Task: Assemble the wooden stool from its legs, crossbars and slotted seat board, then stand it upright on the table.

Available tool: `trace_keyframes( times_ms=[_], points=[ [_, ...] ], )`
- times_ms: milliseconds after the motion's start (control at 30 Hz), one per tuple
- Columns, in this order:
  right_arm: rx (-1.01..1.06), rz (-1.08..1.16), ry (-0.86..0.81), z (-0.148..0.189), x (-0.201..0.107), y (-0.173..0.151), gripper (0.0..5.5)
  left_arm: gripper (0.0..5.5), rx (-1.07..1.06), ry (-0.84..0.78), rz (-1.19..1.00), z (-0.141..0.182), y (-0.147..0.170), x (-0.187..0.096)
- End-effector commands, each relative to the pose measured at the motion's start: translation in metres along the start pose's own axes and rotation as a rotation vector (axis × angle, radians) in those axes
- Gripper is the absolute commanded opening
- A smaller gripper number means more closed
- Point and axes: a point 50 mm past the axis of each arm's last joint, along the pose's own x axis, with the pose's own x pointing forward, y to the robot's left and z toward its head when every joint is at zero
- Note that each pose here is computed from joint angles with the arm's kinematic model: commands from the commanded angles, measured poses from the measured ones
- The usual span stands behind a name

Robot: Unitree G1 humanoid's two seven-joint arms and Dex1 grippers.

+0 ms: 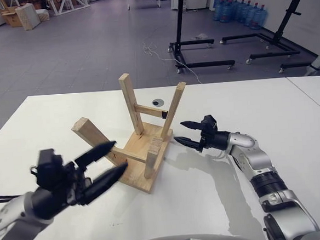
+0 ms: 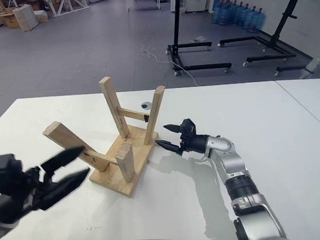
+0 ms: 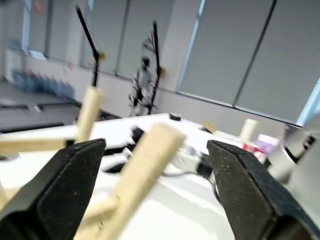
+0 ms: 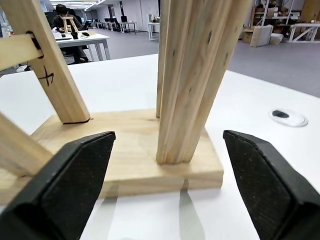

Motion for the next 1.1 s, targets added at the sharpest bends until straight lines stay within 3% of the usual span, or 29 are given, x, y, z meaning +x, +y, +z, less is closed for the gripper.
trace_keyframes(
  times_ms=[33,333,567,733,1100],
  points=[
    [-0.043,-0.023,0.018,-0.002,0.006,-0.007,4.00,3.70,-0.048,0.173,-0.001,-0.031,0.012,0.012],
    [0.044,0.027,-0.028,0.000,0.030,-0.021,4.00,3.70,-0.059,0.246,0.032,-0.051,0.024,0.006],
    [0.092,0.139,-0.014,-0.005,0.052,-0.014,4.00,3.70,-0.042,0.260,0.045,-0.060,0.031,0.009],
    [0.086,0.326,0.025,-0.018,0.051,0.014,4.00,3.70,-0.110,0.216,0.086,-0.068,0.033,-0.002],
    [0.072,0.439,0.049,-0.017,0.021,0.051,4.00,3.70,-0.063,0.327,0.342,-0.086,0.055,-0.048]
  ],
)
